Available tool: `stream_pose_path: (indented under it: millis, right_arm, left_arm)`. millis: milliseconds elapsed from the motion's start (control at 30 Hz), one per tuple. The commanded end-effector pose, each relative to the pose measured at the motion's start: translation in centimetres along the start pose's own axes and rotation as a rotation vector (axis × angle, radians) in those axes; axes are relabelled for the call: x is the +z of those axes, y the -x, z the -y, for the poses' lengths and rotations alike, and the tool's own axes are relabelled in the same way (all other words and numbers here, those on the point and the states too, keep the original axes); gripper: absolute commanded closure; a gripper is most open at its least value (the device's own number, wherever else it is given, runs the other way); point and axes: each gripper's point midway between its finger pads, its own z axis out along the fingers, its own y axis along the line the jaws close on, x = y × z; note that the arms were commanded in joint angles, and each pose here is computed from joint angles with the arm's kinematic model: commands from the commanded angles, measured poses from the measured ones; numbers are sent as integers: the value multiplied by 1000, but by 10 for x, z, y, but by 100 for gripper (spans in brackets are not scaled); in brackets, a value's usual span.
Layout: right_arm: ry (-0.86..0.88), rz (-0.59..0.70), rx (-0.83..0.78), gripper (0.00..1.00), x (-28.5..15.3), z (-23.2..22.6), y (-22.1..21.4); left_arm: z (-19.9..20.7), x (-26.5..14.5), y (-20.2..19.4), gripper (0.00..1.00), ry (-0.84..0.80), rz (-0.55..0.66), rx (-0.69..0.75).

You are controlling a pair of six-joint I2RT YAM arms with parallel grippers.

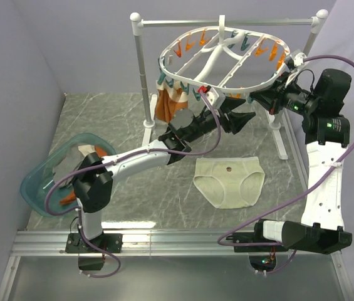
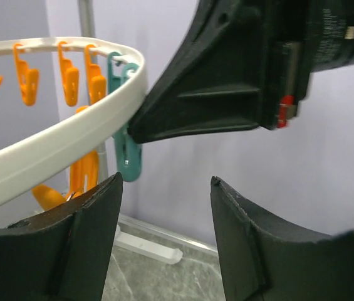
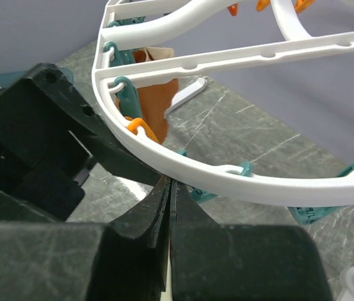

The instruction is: Clip the underwear to the hanger

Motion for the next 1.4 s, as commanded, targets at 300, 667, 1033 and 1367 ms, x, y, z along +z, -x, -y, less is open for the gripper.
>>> stream_pose_path:
  millis: [300,667,1033,1367]
  right_arm:
    - [60,-9,-82,100,-9,-18,10]
    - [69,-31,-93,100,-10,-19,3]
    - [-104,36,51,70,-16,-6,7]
    - [-328,152,180,48,-50,-9,19]
  left_arm:
    - [-22,25,13,39,154,80,5]
    - [-19,40,7,49,97,110,37]
    - [-20,42,-2,100,93,135,50]
    - [-23,34,-4,100,93,216,156]
